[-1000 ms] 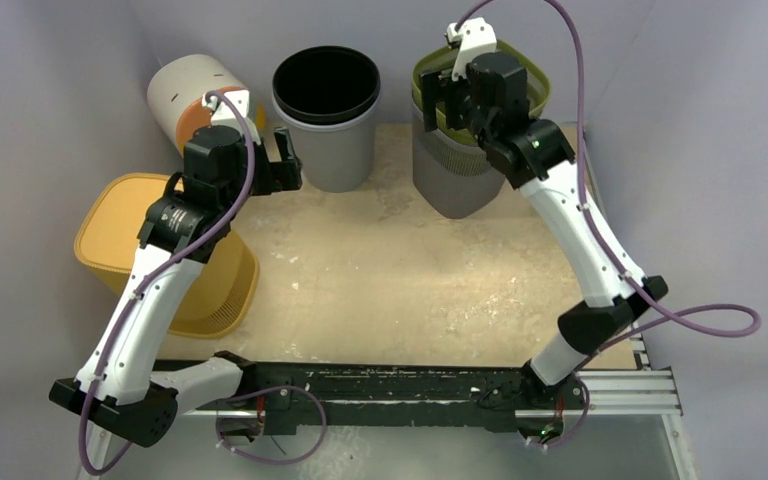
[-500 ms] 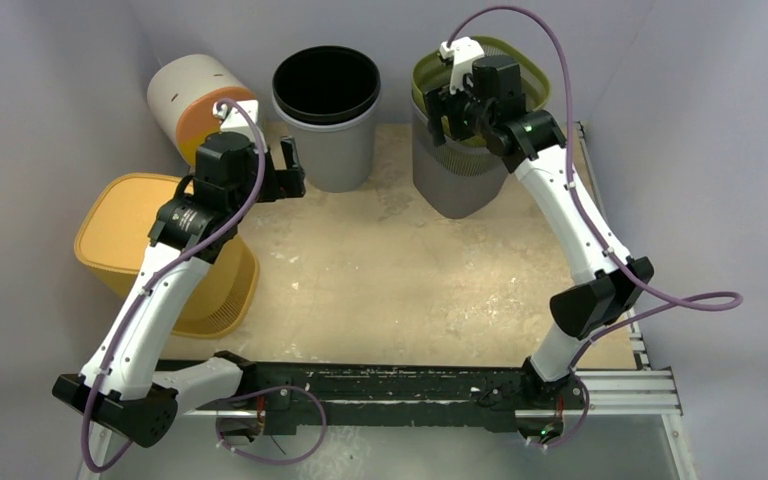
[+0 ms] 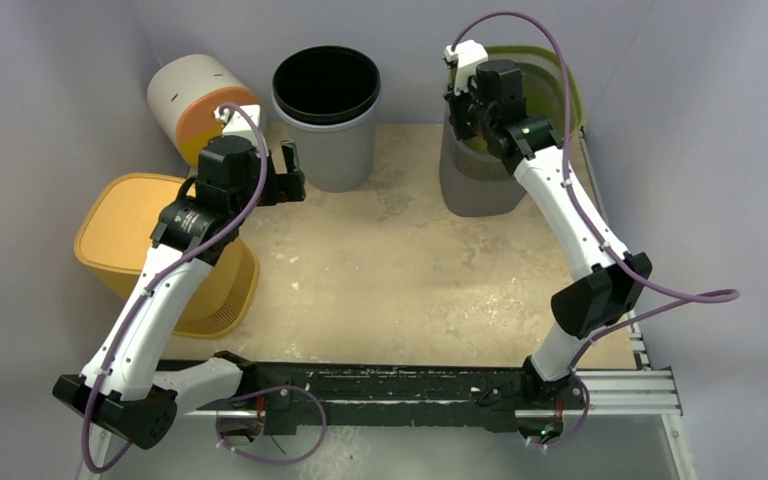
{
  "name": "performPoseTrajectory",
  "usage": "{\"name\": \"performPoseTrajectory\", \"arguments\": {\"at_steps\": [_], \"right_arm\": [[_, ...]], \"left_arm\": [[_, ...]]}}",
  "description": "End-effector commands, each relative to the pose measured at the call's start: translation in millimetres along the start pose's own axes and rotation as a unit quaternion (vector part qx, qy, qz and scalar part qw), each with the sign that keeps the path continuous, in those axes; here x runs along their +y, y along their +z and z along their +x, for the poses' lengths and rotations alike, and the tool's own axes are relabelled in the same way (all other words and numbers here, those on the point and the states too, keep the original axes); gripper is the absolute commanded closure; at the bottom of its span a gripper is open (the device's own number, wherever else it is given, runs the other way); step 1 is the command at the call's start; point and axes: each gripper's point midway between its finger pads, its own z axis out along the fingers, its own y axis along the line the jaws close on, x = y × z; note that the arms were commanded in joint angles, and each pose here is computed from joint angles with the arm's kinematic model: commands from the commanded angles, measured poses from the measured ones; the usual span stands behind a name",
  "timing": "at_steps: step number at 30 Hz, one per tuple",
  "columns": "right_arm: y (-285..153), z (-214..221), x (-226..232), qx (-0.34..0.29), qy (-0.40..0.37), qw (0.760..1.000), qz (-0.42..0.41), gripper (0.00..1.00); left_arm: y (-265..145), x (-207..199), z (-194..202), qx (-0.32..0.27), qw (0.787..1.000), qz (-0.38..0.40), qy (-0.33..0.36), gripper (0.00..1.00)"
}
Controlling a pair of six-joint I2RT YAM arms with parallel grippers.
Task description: Turn the large container upside down
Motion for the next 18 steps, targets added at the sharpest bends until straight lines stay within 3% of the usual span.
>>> {"name": "performPoseTrajectory", "arguments": {"at_steps": [1,13,18], "right_arm": [[-24.9,-33.3,-20.6,-0.052,0.01,0.998,0.034,1.0],[-106.4,-130.9,-45.1,-0.142,-0.001,0.987,0.07,1.0],[-125.9,-132.5,-53.5,-0.155,-0.004,0.983,0.093,1.0]], "left_arm": [[-6.7,-1.5,-13.4,-0.031,0.999,0.005,-0.011,0.04],[-10.3,-0.7,-13.1,-0.032,0.999,0.006,-0.011,0.04],[-10.0,0.0,-11.3,-0.029,1.0,0.005,-0.008,0.04]]}}
